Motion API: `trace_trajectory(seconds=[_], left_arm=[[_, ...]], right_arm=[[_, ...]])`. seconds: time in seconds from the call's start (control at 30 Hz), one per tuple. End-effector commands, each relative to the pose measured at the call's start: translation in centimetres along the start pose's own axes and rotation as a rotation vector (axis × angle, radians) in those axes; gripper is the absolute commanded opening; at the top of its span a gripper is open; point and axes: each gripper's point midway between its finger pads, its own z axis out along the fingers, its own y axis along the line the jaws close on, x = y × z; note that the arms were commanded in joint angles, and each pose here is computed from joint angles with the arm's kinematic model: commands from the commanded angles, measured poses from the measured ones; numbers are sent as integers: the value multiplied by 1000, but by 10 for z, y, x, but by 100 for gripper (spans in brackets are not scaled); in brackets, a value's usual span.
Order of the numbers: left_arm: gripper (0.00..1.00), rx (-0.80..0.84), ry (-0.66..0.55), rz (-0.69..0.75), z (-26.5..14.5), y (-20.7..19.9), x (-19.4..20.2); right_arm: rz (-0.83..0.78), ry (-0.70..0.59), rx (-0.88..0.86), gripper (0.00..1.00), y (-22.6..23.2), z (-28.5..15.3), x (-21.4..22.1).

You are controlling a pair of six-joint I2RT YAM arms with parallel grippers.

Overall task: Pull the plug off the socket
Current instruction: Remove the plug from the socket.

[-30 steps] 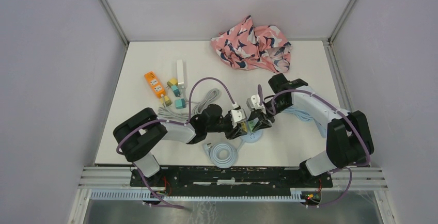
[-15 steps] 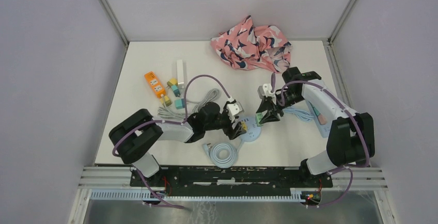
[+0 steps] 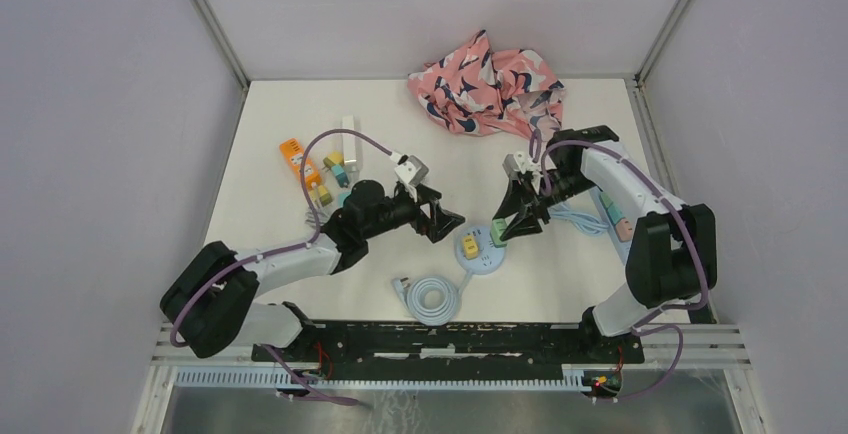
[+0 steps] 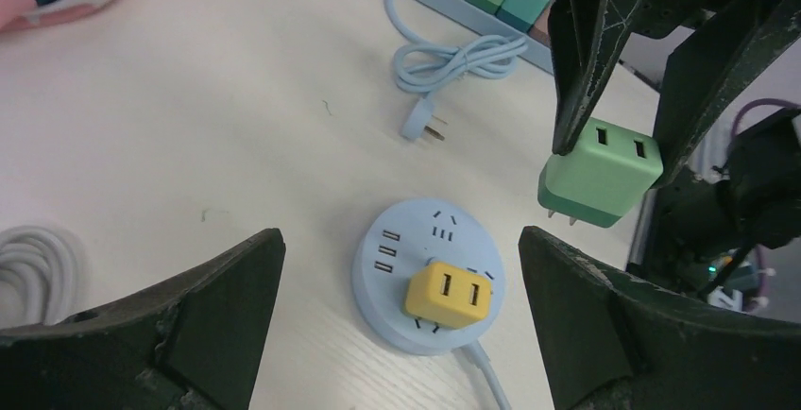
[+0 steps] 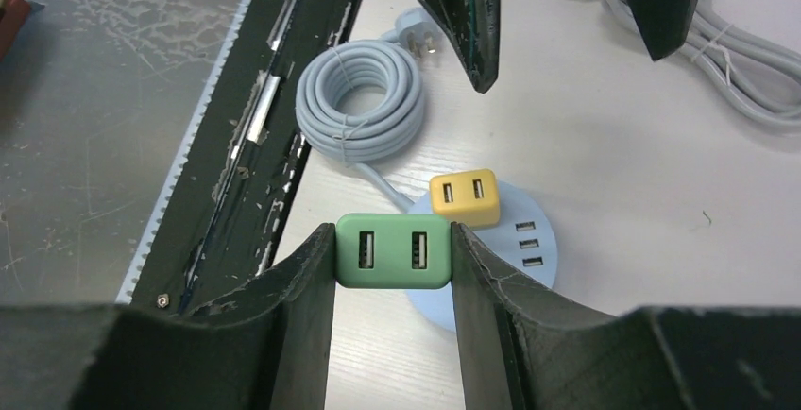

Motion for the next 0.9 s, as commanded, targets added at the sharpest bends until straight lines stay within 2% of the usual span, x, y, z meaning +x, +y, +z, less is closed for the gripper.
trace_trajectory(seconds=[0.0, 0.2, 0.53, 0.63, 0.77, 0.87], left_arm=[[99, 109, -76, -167, -11, -21, -24], [98, 174, -182, -285, -28, -30, -48], [95, 131, -217, -581, -30, -19, -51], [96, 142, -248, -613, -33, -15, -58], [98, 173, -221, -576, -32, -18, -53], [98, 282, -237, -563, -37, -32, -54]], right_arm=[[-62, -124, -34, 4, 14, -1, -32], [-100, -151, -57, 5, 22, -1, -38], [-138, -141, -50, 5, 26, -2, -38], [-145, -140, -48, 5, 27, -2, -38], [-150, -143, -47, 6, 28, -2, -40], [-158, -152, -44, 6, 30, -2, -42]])
